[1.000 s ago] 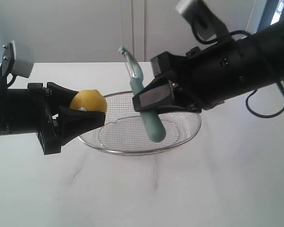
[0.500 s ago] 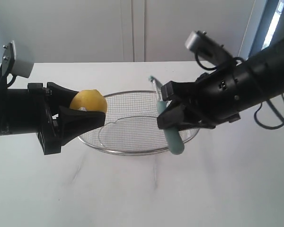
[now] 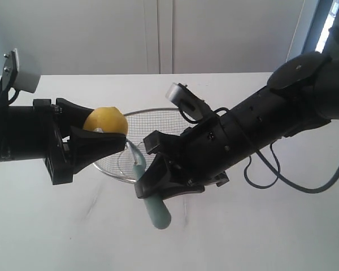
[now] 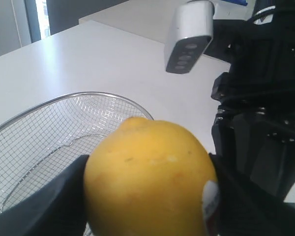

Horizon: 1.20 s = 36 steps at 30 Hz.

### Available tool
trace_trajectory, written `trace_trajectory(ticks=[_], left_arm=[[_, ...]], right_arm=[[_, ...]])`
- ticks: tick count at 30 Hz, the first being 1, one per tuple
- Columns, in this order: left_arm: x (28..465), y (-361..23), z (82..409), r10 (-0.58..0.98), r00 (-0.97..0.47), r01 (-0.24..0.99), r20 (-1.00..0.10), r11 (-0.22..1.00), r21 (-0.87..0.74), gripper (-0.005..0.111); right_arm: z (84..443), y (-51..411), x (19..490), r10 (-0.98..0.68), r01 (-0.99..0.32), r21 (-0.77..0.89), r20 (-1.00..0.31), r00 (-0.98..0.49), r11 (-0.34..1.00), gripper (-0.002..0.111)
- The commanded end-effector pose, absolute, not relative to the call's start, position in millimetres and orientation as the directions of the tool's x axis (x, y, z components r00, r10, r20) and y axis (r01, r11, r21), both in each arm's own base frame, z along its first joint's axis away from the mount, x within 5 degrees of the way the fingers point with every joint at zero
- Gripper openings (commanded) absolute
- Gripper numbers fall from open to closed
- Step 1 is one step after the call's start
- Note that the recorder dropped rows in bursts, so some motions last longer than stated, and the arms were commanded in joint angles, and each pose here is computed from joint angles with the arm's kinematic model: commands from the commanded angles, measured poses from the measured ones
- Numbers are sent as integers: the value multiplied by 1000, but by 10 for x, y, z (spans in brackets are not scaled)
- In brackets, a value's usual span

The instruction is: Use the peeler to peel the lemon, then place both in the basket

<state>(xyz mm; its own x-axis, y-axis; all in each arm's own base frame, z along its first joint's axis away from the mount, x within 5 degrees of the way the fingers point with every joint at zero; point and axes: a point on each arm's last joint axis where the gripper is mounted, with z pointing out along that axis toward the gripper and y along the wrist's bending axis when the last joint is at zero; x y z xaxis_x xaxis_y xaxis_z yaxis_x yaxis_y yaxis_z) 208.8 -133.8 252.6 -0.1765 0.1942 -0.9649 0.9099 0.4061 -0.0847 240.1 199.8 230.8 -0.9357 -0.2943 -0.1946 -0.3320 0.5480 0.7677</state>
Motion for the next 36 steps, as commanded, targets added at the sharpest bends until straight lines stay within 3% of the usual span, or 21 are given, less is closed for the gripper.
trace_trajectory(ticks=[1,27,36], left_arm=[[2080,-1354,2575,220,-24,929,-975,365,60,1],[2080,-1354,2575,220,-24,929,-975,365,60,1],[2080,-1354,2575,220,-24,929,-975,365,60,1]], right_arm=[[2401,2041,2407,-307,-356,782,-220,-926,511,0],[2529,2026,2396,-299,-387,775,-266,-917,499,0],[2779,1801,2429,-221,-411,761,-346,-912,502,0]])
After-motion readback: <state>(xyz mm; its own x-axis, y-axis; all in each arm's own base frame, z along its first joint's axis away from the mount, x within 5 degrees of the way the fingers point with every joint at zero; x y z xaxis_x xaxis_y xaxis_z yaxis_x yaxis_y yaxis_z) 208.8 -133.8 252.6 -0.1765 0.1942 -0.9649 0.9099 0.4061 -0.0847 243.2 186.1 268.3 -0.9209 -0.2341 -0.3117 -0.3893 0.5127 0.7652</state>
